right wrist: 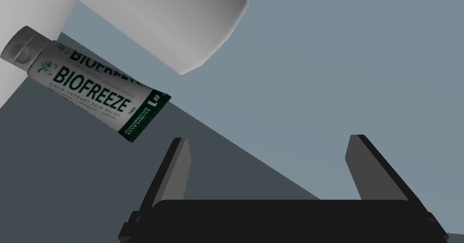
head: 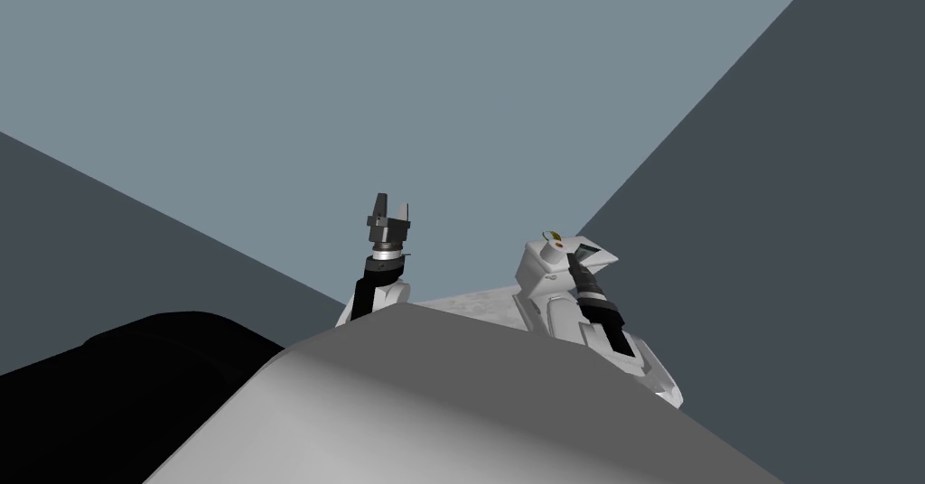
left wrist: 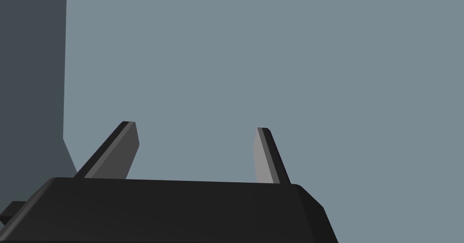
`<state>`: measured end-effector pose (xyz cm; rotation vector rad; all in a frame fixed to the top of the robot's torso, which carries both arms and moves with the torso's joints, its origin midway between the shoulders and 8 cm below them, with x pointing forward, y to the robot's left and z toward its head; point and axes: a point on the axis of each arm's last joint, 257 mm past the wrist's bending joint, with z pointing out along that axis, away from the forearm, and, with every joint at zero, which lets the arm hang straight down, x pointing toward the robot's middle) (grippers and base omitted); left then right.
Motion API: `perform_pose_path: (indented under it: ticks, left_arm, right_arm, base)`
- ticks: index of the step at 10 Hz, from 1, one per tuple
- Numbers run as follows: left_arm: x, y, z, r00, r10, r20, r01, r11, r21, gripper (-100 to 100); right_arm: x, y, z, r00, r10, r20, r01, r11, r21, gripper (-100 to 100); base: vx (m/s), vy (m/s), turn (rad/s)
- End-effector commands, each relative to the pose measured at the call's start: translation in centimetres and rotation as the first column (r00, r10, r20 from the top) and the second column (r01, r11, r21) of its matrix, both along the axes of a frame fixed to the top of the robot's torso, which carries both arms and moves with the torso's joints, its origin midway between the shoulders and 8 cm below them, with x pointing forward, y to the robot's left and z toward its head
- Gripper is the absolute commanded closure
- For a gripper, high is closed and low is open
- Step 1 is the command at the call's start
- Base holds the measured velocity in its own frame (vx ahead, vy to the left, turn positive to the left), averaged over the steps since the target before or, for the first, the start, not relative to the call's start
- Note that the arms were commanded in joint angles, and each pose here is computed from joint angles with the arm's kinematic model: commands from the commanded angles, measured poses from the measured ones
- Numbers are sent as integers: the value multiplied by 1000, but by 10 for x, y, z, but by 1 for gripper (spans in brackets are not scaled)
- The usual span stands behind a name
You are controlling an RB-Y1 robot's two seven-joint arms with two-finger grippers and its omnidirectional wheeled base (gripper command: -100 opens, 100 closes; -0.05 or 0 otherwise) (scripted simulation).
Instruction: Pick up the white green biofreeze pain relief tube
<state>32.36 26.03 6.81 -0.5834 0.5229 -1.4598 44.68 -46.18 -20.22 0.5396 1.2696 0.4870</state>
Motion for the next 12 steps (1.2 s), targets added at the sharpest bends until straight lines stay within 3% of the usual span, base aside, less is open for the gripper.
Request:
perform_pose_path:
  ticks: [1,4,7,9,11,12]
  left_arm:
    - [0,0,0,1000,0,0,0,1000,0,0]
    - [0,0,0,1000,0,0,0,1000,0,0]
    - [0,0,0,1000,0,0,0,1000,0,0]
    - [0,0,0,1000,0,0,0,1000,0,0]
    - [0,0,0,1000,0,0,0,1000,0,0]
    - [0,0,0,1000,0,0,0,1000,0,0]
  right_arm:
    - [-1,-11,-13,999,-21,-33,20,1000,-22,-100]
    - [6,-34,-24,995,-63,-81,53,991,-121,-100]
    - [5,-51,-43,986,-98,-133,75,984,-164,-100]
    - [6,-64,-51,979,-121,-162,85,974,-210,-100]
    - [14,-82,-54,969,-152,-193,89,948,-305,-100]
    - [10,-86,-64,963,-163,-214,94,949,-300,-100]
  base:
    - [16,50,1]
    - [16,50,-3]
    - [18,36,-4]
    - [19,24,-4]
    - [34,26,-14]
    - [31,23,-3]
